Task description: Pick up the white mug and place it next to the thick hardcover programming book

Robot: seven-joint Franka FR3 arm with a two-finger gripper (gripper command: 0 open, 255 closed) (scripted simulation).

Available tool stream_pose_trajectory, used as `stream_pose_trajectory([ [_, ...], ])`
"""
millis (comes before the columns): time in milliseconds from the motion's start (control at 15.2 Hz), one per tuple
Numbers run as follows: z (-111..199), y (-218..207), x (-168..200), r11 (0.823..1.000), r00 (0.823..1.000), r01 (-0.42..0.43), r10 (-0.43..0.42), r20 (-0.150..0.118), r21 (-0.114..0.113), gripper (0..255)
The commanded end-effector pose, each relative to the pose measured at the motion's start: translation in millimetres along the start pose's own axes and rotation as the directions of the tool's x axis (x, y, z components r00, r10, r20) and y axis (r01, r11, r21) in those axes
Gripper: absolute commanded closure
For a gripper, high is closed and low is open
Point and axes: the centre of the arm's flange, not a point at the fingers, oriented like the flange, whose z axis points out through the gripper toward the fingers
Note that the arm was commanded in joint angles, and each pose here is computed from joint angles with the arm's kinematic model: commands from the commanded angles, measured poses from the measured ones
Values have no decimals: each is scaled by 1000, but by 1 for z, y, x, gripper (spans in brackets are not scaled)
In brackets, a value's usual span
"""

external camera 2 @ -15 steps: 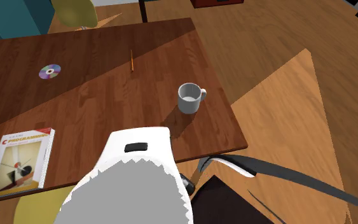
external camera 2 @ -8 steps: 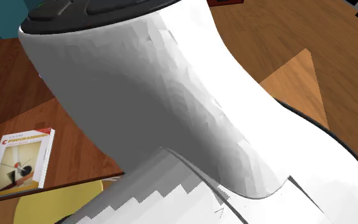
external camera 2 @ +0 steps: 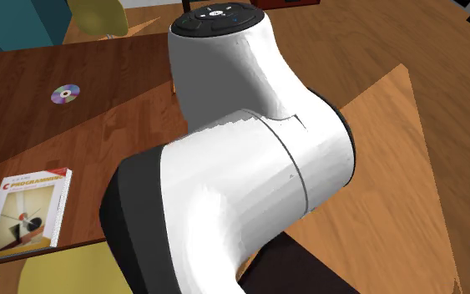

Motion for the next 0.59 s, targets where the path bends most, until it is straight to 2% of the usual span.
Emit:
stream_pose_trajectory([
  [0, 9, 18, 12, 1000, 1000, -1, 1, -8, -5, 0],
  [528, 48, 97, 63, 1000, 999, -8, 7, -35, -22, 0],
])
